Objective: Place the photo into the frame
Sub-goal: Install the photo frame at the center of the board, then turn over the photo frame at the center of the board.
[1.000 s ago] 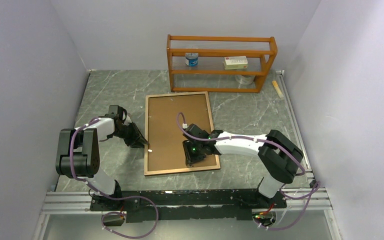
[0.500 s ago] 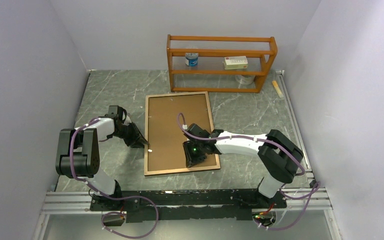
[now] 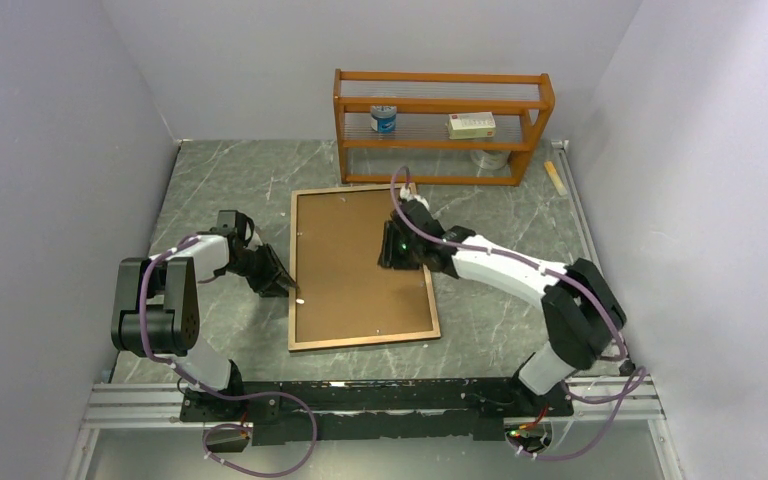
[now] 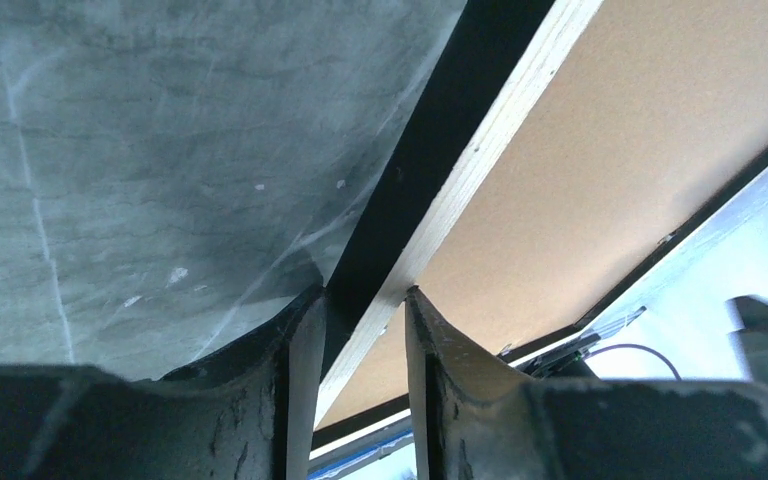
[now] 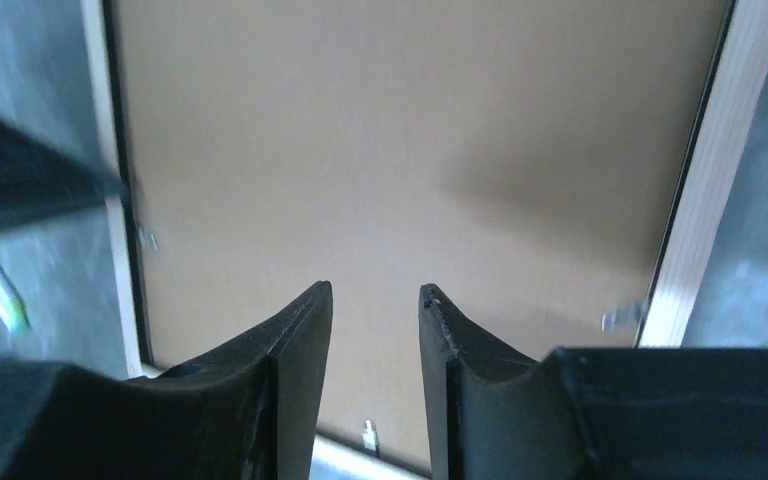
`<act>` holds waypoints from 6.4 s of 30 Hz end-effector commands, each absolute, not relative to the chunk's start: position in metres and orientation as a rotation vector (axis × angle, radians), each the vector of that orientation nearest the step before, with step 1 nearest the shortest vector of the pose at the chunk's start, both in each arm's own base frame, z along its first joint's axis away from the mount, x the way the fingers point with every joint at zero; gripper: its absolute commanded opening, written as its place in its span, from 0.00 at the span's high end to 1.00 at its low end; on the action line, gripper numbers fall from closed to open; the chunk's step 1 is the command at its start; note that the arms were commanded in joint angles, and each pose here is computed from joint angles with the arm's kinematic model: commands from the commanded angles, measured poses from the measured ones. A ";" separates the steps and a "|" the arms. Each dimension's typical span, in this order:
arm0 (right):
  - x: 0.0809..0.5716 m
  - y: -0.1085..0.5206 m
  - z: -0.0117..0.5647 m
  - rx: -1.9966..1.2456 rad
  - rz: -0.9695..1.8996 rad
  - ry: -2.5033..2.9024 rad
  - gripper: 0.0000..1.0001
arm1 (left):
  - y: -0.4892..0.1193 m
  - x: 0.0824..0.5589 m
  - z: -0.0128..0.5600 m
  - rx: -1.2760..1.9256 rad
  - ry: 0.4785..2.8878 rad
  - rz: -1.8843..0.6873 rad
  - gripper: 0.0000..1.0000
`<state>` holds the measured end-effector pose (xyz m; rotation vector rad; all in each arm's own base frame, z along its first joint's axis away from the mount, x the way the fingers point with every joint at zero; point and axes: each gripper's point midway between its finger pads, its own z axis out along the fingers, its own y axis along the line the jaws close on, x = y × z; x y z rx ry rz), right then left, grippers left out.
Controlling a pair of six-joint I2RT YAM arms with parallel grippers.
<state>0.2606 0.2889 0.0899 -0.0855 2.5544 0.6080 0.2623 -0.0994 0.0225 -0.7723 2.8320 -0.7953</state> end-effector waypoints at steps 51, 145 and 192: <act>0.520 0.388 0.039 -0.526 0.207 2.189 0.56 | -0.094 0.241 0.008 -0.805 2.967 -0.722 0.84; 0.296 0.490 0.043 -0.554 0.101 2.466 0.40 | -0.015 0.204 0.127 -1.051 2.355 -0.203 0.29; 0.181 0.443 0.169 -0.580 0.749 2.566 0.94 | -0.139 0.272 0.158 -0.486 2.295 -1.246 0.08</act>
